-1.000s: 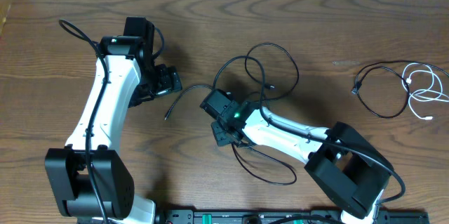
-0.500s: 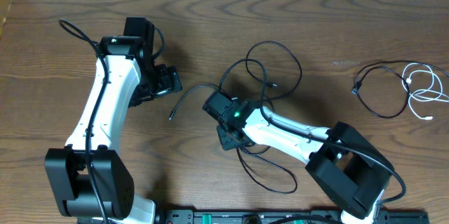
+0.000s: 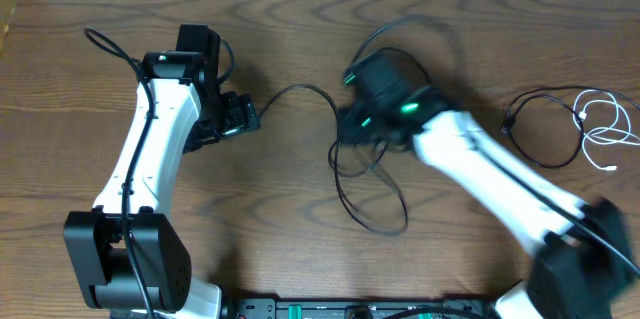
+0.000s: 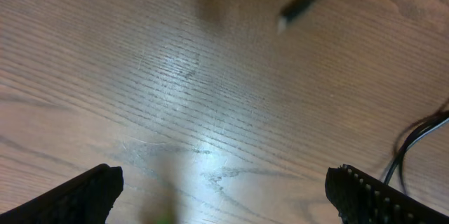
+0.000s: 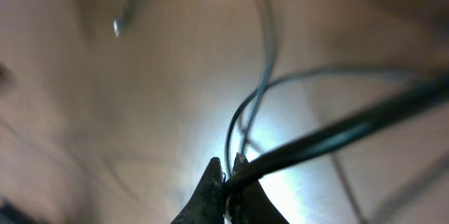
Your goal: Untangle cables
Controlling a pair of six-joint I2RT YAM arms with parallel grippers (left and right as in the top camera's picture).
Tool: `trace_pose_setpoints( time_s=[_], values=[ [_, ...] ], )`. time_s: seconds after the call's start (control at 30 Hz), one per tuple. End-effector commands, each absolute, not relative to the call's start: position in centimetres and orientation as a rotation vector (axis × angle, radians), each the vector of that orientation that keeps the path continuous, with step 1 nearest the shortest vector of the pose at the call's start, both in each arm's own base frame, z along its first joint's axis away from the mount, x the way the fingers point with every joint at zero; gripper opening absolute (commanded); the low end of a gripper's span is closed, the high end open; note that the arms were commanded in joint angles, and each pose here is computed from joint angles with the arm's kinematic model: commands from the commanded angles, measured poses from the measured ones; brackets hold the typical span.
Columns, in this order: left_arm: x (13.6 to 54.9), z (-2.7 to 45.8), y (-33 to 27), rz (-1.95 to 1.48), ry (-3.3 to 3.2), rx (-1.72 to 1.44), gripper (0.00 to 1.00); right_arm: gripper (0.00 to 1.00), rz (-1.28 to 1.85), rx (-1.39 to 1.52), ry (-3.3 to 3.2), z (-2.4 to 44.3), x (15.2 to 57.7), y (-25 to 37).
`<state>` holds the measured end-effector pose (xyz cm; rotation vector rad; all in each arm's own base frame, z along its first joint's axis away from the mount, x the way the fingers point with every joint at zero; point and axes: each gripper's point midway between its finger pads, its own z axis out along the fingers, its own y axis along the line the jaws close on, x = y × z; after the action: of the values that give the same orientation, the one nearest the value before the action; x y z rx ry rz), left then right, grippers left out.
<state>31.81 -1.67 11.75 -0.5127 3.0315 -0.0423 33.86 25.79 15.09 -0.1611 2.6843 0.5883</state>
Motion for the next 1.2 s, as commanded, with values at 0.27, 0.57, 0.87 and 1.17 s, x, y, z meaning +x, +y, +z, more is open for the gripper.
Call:
trace_pose_setpoints(
  time_s=[0.27,0.57,0.87,1.17],
  values=[
    [31.8,12.1,-1.5,-0.035,3.028,-0.521,0.98,0.01,-0.005,0.574,2.200,27.3,40.0,-7.9],
    [31.7,12.1,-1.5,-0.035,3.028,-0.521,0.98,0.02,-0.177,0.788,2.226,23.3,38.3,-19.9],
    [31.6,12.1,-1.5,-0.033,3.036,-0.522,0.98,0.68,0.302,0.157,2.355,21.0,43.5,-6.9],
    [31.6,12.1,-1.5,-0.033,3.035,-0.522,0.98,0.68,0.377,0.192,2.635,12.6,43.9,7.1]
  ],
)
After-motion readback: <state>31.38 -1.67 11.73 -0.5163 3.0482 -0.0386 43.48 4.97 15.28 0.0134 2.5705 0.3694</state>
